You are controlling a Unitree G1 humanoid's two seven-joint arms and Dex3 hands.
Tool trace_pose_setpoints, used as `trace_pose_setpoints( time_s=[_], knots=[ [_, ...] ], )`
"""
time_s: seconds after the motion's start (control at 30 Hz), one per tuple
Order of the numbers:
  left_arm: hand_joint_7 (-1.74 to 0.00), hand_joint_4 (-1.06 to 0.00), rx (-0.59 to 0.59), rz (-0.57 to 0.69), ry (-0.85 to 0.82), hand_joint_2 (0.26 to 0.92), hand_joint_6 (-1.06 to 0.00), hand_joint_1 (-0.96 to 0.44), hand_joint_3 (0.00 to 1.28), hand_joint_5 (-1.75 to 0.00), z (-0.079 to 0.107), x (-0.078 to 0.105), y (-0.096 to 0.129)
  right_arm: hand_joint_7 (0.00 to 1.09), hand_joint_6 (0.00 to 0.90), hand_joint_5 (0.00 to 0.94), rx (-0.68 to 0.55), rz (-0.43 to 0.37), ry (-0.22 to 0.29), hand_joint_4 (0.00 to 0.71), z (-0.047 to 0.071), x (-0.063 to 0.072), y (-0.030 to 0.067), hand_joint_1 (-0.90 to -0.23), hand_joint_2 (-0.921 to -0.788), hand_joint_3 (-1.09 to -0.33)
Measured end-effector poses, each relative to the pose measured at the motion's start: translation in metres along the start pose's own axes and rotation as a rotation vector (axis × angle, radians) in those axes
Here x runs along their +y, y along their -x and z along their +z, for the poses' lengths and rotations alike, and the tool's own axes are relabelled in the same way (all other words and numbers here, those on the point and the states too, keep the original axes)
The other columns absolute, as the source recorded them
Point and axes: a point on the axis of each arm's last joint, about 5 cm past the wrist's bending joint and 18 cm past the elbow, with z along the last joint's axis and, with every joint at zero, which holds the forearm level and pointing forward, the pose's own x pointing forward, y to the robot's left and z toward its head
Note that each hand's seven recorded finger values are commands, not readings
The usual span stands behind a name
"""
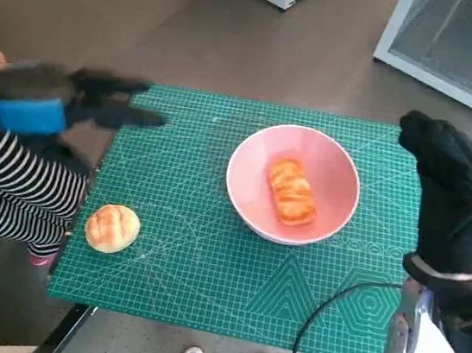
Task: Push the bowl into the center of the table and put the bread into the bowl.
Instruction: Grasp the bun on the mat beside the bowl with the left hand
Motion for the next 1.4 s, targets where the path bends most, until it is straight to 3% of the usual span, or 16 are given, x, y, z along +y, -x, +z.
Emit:
trace_pose_setpoints(
  time_s=[0.4, 0.73, 1.03, 1.4],
  knots=[
    [-0.07, -0.22, 0.091, -0.095, 0.121, 0.821, -0.38, -0.43, 0.00, -0.01, -0.007, -0.032, 0.012, 0.48, 0.073, 0.000, 0.003, 0.027, 0.001, 0.150, -0.002, -0.003, -0.0038, -0.688, -0.921, -0.707],
    [-0.06, -0.22, 0.142, -0.148, 0.187, 0.796, -0.39, -0.40, 0.00, 0.00, -0.011, -0.049, 0.013, 0.49, 0.073, 0.000, 0.010, 0.039, -0.005, 0.151, -0.004, -0.004, -0.0039, -0.687, -0.921, -0.706],
    [-0.04, -0.23, 0.172, -0.192, 0.236, 0.777, -0.39, -0.35, 0.00, 0.00, -0.015, -0.067, 0.002, 0.49, 0.073, 0.000, 0.007, 0.042, -0.013, 0.151, -0.004, -0.005, -0.0039, -0.686, -0.921, -0.707],
    [-0.04, -0.28, 0.227, -0.257, 0.295, 0.763, -0.43, -0.21, 0.00, -0.02, -0.027, -0.105, -0.015, 0.48, 0.070, 0.000, 0.004, 0.043, -0.013, 0.147, -0.003, -0.006, -0.0039, -0.685, -0.921, -0.706]
  ],
)
